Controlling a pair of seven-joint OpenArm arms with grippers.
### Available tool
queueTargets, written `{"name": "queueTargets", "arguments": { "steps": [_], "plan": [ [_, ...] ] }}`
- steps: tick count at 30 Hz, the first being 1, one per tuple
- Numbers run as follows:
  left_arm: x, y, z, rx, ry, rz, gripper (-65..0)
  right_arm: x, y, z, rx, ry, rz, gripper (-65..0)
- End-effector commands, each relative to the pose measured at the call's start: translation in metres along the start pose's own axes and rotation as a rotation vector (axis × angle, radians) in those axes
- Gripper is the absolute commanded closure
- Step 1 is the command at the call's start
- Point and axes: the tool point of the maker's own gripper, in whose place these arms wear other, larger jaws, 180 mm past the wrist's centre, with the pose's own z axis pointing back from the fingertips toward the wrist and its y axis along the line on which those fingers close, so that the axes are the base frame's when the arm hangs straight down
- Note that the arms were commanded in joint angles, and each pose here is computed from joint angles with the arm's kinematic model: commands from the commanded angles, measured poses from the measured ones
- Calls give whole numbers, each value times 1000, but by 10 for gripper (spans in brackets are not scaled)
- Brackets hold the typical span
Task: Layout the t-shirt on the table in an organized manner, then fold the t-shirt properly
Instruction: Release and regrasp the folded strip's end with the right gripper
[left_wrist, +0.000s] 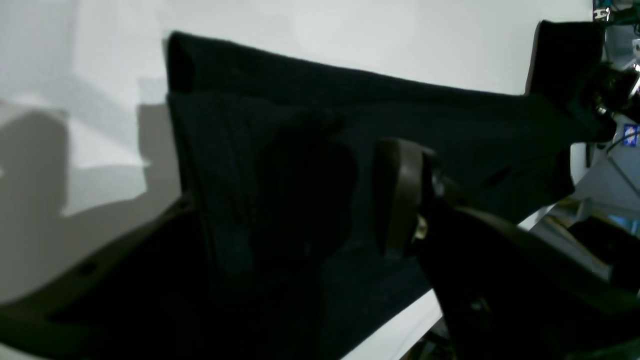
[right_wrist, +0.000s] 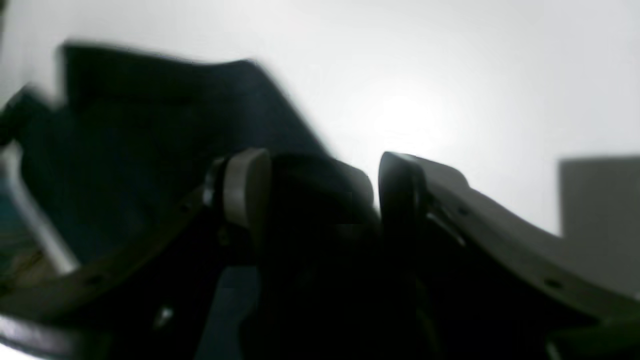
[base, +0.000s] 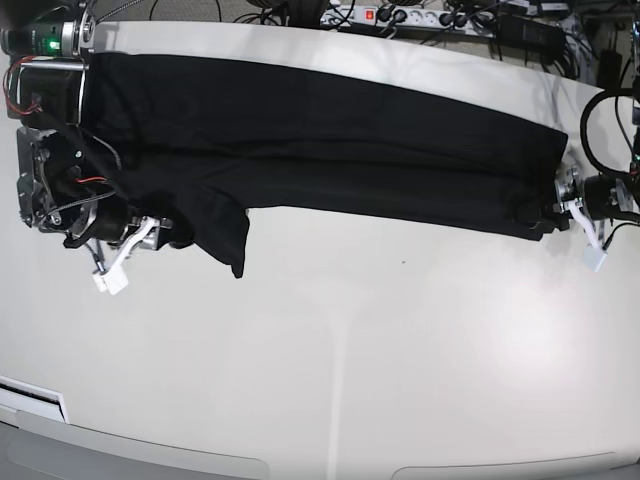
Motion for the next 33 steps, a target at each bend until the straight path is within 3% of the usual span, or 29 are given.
{"name": "queueTargets", "arguments": {
  "steps": [1,7,9,11,12,16,21,27,33],
  "plan": [
    [-6,10,6,44,43,3,-360,5,2,4,12,7,12,-357],
    [-6,9,6,41,39,5,-360,8,20,1,91,19,-12,-349],
    [-4,9,6,40,33,5,-360,12,20,1,90,-2,-13,-241],
    [-1,9,5,40,12,4,-360,18,20,2,90,-21,-9,-37],
    [1,9,5,40,3,4,-360,22,21,3,90,-24,-2,0],
    [2,6,1,31,-10,5,-360,42,38,12,120,-18,72,0],
    [0,3,-4,26,0,0,-360,44,94,37,272,19,203,0],
    [-1,-1,-9,15,2,1,-360,4,134,58,323,55,344,0],
    [-2,-2,-11,12,4,2,-360,-42,148,66,332,102,364,0]
  ]
}}
